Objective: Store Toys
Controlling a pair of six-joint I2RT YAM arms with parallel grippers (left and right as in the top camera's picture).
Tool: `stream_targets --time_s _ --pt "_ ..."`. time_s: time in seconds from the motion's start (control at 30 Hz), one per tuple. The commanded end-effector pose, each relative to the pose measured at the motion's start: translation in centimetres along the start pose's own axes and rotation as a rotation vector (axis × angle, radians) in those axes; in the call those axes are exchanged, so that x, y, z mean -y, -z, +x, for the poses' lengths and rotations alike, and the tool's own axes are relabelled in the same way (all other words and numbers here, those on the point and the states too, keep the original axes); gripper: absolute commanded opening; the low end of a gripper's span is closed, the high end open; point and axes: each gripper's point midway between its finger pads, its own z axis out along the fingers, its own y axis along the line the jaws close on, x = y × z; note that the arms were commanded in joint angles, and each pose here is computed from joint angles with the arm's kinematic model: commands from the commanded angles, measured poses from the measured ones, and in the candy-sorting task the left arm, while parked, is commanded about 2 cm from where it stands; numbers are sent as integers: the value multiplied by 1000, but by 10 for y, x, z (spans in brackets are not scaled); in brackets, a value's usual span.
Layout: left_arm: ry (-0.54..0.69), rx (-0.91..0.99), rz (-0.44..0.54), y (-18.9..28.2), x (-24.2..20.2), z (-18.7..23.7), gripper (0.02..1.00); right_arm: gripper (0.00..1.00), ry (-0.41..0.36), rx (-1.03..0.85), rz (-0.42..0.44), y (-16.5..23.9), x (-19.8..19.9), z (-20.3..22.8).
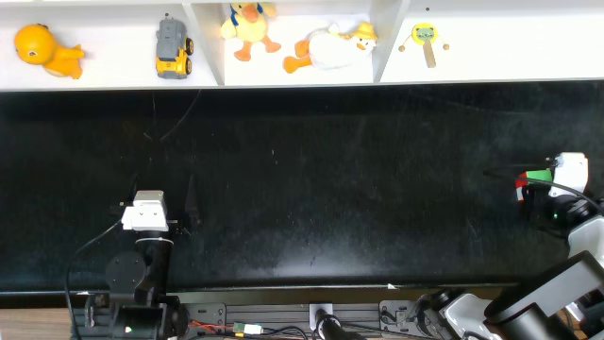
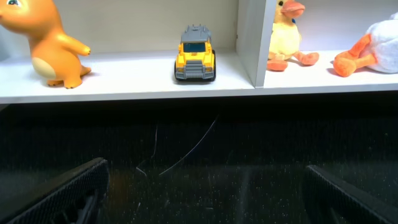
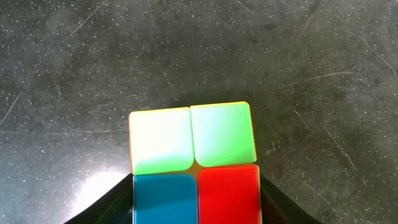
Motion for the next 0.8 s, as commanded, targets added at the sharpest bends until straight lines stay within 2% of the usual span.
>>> stream_targets --time_s 0.03,0.23,0.3,0.67,0.8 --pt "-15 6 -8 0 -2 0 998 489 -1 -25 18 -2 -4 -3" --pt "-15 6 -8 0 -2 0 998 454 14 4 31 4 -12 -24" --pt "-15 6 -8 0 -2 0 998 478 29 42 36 10 -16 -45" --pt "-15 6 -8 0 -2 0 998 470 76 192 32 43 -30 -148" --pt "-15 6 -8 0 -2 0 998 463 106 219 13 40 -36 -179"
